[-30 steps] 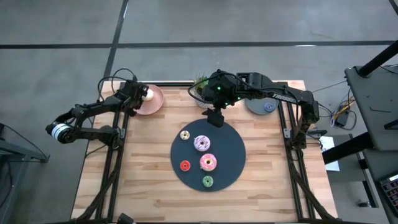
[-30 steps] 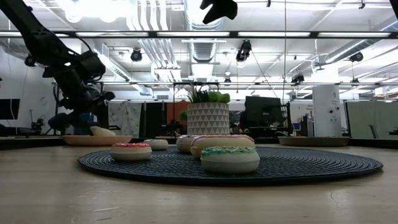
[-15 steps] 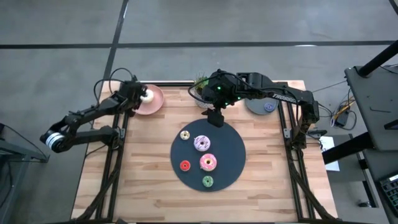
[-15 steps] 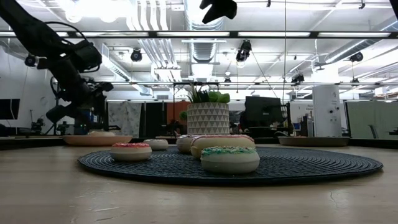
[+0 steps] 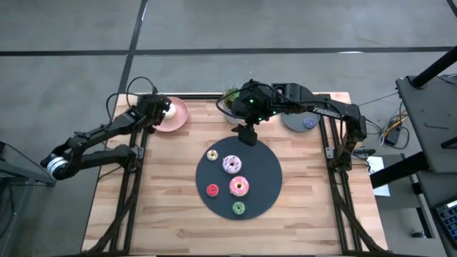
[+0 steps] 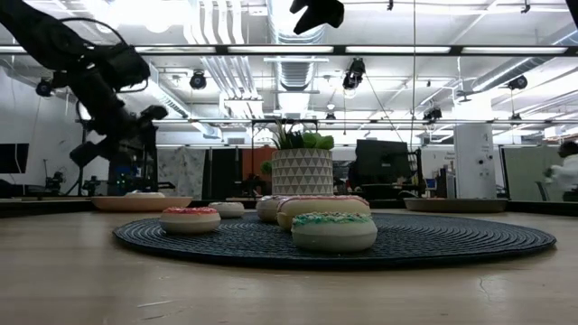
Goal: Pick & Place donuts
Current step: Put the large white donut on the pink plate
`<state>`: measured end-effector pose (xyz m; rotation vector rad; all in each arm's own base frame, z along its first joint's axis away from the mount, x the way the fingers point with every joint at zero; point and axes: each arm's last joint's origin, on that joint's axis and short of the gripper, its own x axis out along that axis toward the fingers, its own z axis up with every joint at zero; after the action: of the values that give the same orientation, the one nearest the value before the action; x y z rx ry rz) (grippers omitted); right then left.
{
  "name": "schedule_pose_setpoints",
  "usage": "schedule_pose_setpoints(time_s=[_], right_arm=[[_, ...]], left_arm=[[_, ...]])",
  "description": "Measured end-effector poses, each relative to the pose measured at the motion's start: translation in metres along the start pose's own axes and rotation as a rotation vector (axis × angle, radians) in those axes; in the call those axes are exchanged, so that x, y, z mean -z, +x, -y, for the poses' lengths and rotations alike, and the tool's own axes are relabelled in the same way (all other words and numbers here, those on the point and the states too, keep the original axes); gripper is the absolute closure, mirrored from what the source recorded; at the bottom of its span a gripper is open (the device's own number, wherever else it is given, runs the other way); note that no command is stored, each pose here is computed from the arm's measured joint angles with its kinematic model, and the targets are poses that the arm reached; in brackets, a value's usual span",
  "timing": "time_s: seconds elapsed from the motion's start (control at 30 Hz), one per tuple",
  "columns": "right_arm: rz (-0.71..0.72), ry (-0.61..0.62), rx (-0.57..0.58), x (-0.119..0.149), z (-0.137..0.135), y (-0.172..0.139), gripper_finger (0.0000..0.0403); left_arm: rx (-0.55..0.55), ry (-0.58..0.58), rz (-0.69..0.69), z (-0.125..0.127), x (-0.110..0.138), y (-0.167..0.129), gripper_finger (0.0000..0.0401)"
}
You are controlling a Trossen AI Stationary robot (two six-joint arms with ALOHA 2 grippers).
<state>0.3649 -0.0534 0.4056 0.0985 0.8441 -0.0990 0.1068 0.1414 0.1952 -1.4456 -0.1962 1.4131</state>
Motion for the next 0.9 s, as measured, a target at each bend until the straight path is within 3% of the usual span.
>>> schedule_pose_setpoints(time_s=[0.37, 0.67, 0.77, 0.9], right_arm=[[0.001, 0.003, 0.000, 0.000, 0.000, 0.000, 0.0154], [0.001, 0.004, 0.000, 0.000, 0.000, 0.000, 0.0154], [0.001, 0.004, 0.000, 0.000, 0.000, 0.000, 0.0154], [0.000, 0.004, 0.000, 0.000, 0.000, 0.000, 0.0154]], left_arm=[[0.033, 0.119, -0.078, 0.006, 0.007, -0.003, 0.0215], [-0.006, 0.094, -0.091, 0.004, 0.009, 0.004, 0.0219], [-0.030, 0.080, -0.096, 0.002, 0.010, 0.008, 0.0242], [-0.064, 0.080, -0.100, 0.000, 0.012, 0.014, 0.0311]])
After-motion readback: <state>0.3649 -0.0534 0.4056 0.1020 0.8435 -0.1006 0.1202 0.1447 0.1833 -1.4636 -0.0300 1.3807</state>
